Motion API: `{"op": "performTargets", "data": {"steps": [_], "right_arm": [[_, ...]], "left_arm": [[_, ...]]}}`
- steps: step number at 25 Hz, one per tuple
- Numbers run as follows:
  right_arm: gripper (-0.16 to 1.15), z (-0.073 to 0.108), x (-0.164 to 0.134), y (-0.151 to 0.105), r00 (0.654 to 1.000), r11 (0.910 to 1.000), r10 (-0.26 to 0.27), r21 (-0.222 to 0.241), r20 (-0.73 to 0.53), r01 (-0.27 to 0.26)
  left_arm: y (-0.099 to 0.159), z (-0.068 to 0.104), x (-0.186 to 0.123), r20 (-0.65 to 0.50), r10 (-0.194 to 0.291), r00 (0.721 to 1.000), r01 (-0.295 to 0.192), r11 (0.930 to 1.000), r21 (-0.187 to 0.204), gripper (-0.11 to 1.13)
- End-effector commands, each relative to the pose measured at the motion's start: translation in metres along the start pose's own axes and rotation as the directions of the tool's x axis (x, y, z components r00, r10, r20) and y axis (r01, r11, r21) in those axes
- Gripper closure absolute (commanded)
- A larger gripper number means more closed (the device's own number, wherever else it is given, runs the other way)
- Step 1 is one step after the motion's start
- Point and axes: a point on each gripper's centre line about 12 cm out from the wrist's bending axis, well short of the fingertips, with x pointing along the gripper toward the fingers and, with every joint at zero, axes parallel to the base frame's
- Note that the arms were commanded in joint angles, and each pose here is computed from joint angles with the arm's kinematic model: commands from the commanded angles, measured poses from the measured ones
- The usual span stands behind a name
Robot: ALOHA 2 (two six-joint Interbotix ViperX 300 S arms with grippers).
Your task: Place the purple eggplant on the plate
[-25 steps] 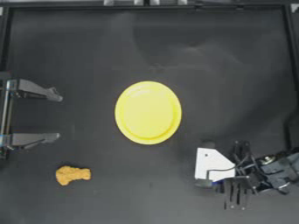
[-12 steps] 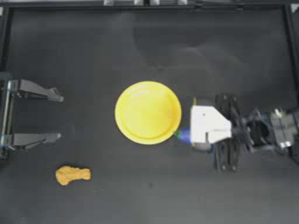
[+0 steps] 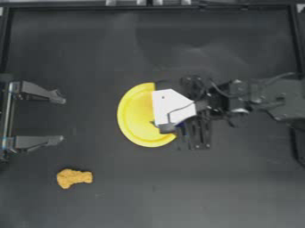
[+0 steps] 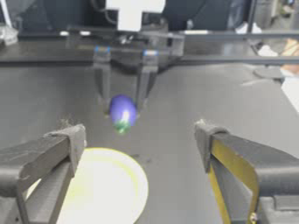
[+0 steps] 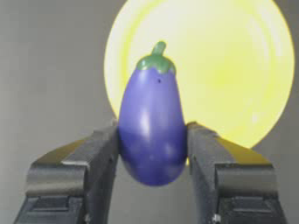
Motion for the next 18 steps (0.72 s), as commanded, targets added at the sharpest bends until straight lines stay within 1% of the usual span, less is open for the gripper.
{"op": "performTargets", "data": {"steps": [1,5,7,8,13,18], "right_arm": [[0.59,0.019,0.004,-0.021,0.999,1.0,-0.006,-0.006,0.036,0.006],[0.59,0.02,0.027,-0.037,1.0,0.9999,-0.002,-0.017,0.02,0.002],[0.59,0.018,0.039,-0.041,1.0,0.9995,0.007,-0.032,0.002,-0.007],[0.59,0.017,0.044,-0.042,1.0,0.9994,0.014,-0.031,-0.003,-0.015],[0.59,0.015,0.065,-0.042,0.999,0.9984,0.052,-0.022,-0.018,-0.052],[0.59,0.011,0.079,-0.038,0.996,0.997,0.077,-0.011,-0.034,-0.077]], "left_arm": [[0.0,0.0,0.004,-0.005,0.001,1.0,-0.001,1.0,0.003,-0.01],[0.0,0.0,0.004,-0.006,0.001,1.0,-0.001,1.0,0.005,-0.01],[0.001,-0.003,0.004,-0.011,0.003,1.0,-0.003,1.0,0.003,-0.01],[0.001,-0.003,0.004,-0.012,0.004,1.0,-0.004,1.0,0.004,-0.01],[0.003,-0.005,0.004,-0.017,0.013,1.0,-0.013,0.9999,-0.001,-0.01],[0.005,-0.005,0.003,-0.017,0.023,1.0,-0.023,0.9997,-0.003,-0.01]]}}
